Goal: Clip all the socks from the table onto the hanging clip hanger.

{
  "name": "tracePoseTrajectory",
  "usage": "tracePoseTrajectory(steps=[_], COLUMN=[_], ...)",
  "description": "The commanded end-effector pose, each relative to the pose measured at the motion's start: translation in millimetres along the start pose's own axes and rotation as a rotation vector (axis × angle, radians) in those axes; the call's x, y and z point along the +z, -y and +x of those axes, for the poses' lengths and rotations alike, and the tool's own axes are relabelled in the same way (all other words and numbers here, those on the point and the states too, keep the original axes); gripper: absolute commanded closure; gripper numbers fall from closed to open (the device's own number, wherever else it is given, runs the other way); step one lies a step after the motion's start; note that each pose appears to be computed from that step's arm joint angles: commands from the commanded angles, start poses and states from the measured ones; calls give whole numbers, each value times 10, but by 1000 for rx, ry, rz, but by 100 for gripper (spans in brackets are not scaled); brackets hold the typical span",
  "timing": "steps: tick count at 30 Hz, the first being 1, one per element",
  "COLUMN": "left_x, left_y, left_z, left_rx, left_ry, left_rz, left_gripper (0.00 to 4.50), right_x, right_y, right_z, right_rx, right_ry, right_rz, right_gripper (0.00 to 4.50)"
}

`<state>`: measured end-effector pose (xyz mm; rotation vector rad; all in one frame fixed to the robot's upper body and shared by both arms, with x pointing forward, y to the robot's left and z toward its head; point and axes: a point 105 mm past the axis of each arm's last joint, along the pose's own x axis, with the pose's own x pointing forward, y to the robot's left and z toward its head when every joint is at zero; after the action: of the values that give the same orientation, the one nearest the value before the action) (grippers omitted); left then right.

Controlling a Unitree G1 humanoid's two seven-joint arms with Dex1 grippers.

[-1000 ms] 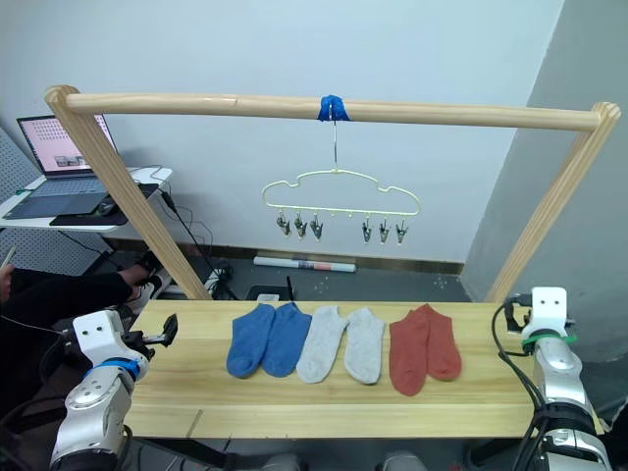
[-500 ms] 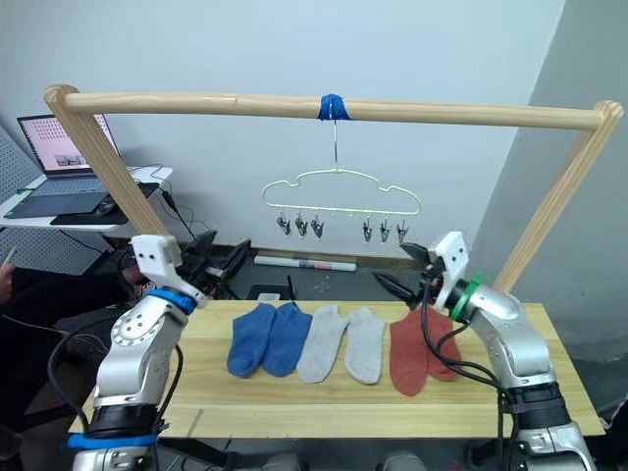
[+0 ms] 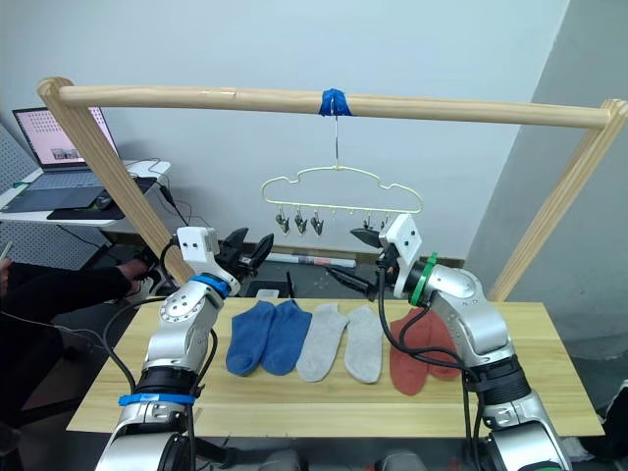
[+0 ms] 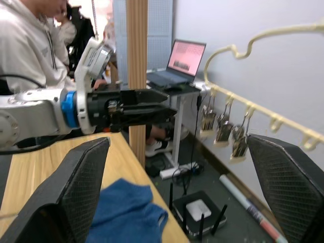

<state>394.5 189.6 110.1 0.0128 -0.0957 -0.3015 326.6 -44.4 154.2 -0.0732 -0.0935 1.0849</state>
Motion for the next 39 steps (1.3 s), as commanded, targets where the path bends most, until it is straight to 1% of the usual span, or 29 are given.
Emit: tracePoseTrajectory(steps=[1, 3, 6, 7, 21, 24, 34, 39], left_x=[185, 197, 185, 181, 160, 187, 324, 382], left_y=[15, 37, 69, 79, 155, 179, 117, 127], left_z=[134, 192, 248, 264, 323, 342, 424, 453], left_rx=[-14, -25, -40, -43, -75, -85, -48, -55], left_ry=[71, 81, 81, 80, 77, 86, 123, 138], left_rz=[34, 26, 22, 20, 16, 18, 37, 38], left_gripper=[151, 151, 208, 238, 238, 238, 238, 238], right_x=[194, 212, 229, 231, 224, 236, 359, 351], right_y=[29, 50, 53, 50, 0, -13, -66, -64], right_z=[61, 73, 80, 80, 44, 45, 62, 74], right_rx=[0, -14, -20, -20, -35, -34, -4, -10], right_ry=[58, 68, 73, 73, 69, 75, 126, 126], right_rz=[-65, -60, -59, -60, -44, -48, -54, -51], right_gripper=[0, 0, 0, 0, 0, 0, 0, 0])
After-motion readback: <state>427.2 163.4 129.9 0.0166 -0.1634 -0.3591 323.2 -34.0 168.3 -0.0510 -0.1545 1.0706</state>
